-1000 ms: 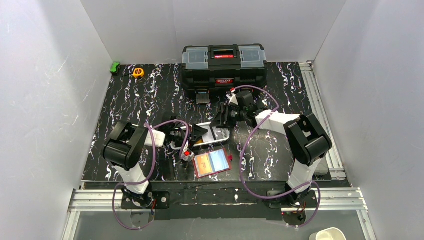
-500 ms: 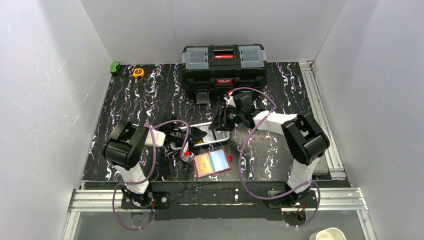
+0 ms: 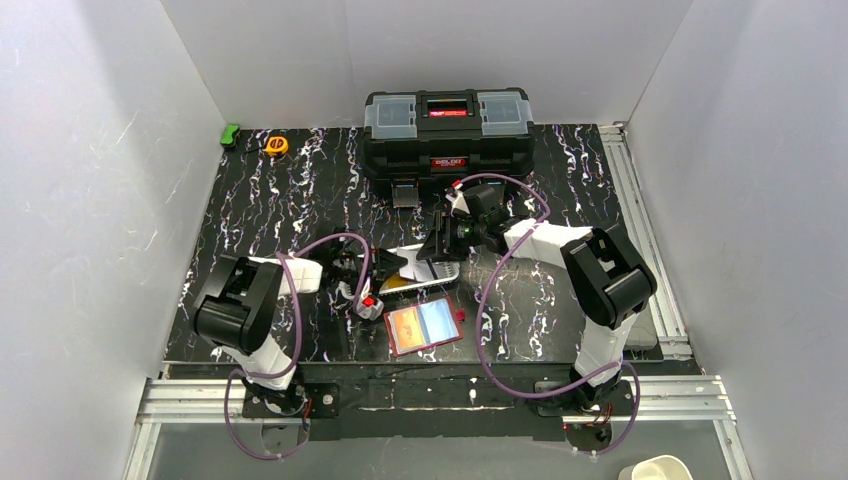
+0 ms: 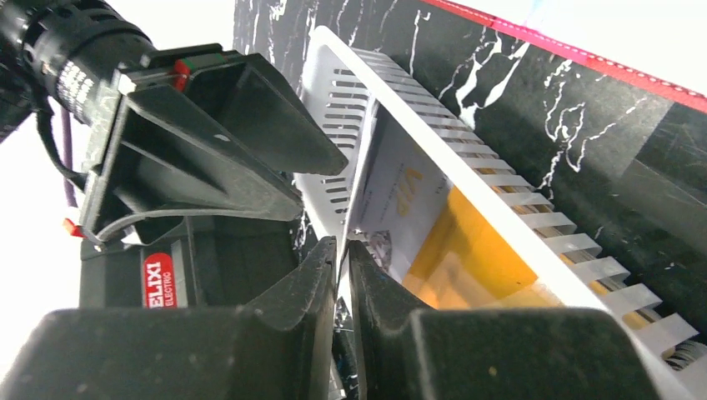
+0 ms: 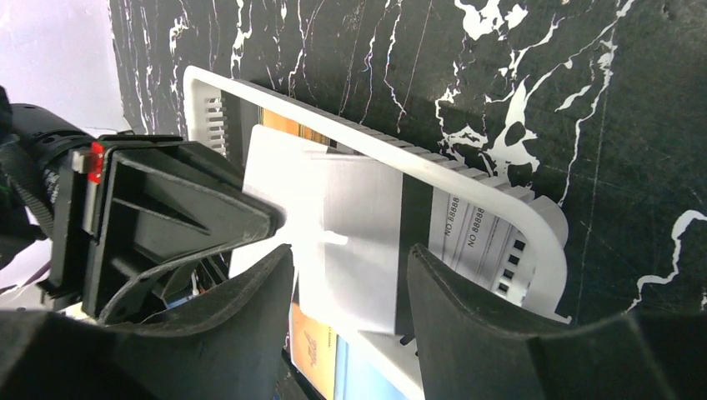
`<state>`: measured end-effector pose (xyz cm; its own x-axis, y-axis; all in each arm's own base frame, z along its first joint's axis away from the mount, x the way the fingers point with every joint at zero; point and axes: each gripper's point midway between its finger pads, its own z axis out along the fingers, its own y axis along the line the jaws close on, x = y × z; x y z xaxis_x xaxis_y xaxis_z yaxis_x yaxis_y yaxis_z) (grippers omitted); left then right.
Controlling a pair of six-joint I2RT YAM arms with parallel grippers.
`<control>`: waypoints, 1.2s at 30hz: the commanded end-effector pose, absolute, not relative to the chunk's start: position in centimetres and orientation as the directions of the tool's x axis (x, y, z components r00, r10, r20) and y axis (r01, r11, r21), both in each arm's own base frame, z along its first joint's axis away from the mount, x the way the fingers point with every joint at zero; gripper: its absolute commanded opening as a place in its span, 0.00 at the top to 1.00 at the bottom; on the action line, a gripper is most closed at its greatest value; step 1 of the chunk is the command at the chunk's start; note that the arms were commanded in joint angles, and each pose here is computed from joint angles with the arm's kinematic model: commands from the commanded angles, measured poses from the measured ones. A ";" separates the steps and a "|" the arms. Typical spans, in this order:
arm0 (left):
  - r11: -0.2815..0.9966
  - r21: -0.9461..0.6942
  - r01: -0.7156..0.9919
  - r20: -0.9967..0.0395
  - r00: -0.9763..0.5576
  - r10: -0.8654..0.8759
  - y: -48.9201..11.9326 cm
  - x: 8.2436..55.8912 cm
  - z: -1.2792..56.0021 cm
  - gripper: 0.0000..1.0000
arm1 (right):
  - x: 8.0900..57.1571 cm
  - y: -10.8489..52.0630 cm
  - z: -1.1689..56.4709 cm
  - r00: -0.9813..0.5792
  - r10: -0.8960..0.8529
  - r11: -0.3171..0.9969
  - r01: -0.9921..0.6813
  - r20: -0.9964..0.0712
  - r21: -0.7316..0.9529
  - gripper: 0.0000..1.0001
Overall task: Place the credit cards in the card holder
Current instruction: Pick up the credit card from the storage box.
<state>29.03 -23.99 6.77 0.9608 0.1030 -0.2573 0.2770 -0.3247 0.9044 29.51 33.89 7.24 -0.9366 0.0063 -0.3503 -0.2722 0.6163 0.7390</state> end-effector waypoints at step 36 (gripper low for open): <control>-0.239 0.861 -0.449 0.441 0.893 -0.089 -23.4 24.9 18.1 1.00 | 27.4 35.7 20.1 -0.950 -0.006 0.140 -0.311 -0.313 0.940 0.35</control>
<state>26.75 -22.68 15.22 0.9885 0.1077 -0.1060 0.1318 -0.2717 0.9533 28.43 34.61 18.20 -0.9495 0.0345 -0.3120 -0.2948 0.2435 0.9240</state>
